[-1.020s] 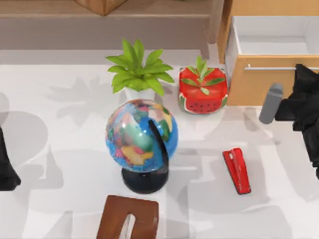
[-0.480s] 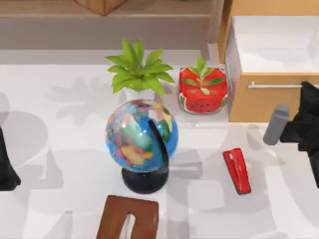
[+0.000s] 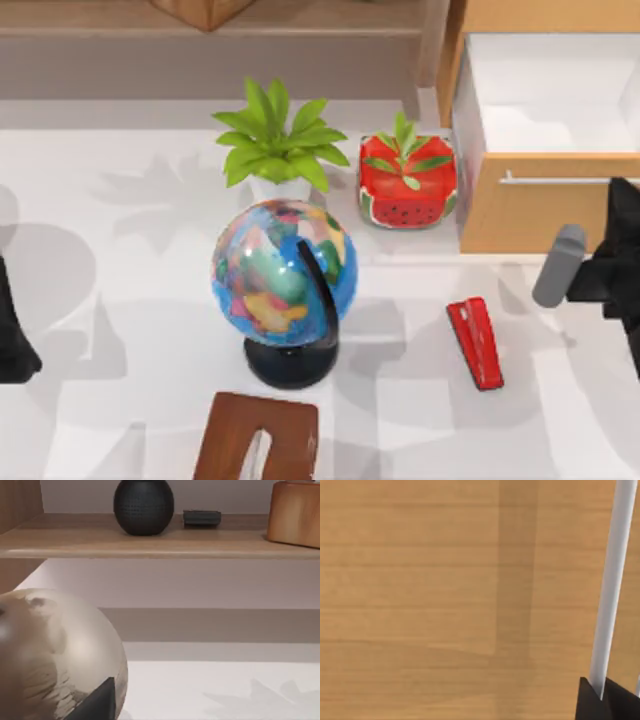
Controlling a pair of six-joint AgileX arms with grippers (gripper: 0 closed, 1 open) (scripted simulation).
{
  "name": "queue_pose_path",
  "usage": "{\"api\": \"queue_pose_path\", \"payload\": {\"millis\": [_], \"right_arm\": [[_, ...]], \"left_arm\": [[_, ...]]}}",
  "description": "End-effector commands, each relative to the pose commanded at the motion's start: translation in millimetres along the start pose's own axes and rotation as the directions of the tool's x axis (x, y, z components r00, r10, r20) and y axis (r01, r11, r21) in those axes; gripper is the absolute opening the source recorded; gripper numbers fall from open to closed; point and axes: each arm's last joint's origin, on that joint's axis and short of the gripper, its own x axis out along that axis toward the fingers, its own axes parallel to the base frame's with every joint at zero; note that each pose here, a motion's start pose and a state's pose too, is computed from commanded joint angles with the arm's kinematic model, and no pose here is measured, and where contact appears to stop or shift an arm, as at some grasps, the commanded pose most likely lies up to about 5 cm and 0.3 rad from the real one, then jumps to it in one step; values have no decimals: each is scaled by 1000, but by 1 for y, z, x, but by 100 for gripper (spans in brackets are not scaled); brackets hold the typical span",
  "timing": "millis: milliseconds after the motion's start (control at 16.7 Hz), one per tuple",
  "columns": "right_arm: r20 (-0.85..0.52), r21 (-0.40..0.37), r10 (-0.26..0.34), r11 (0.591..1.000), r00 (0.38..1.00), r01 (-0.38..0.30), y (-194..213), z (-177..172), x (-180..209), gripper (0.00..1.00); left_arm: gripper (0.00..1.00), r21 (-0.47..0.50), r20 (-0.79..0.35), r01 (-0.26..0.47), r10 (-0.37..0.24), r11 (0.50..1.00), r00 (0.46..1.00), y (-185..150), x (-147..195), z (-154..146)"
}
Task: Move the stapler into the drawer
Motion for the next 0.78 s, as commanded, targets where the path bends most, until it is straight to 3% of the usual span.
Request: {"api": "queue_pose_path", "payload": {"millis": [720,780], "right_arm": [[0,0,0,1000,1000,0,0,0,0,98],[0,0,0,1000,1000,0,0,0,0,100]], "left_arm": [[100,0,0,0,0,1000,1000,0,0,0],[100,0,0,0,0,1000,1000,0,0,0]]}}
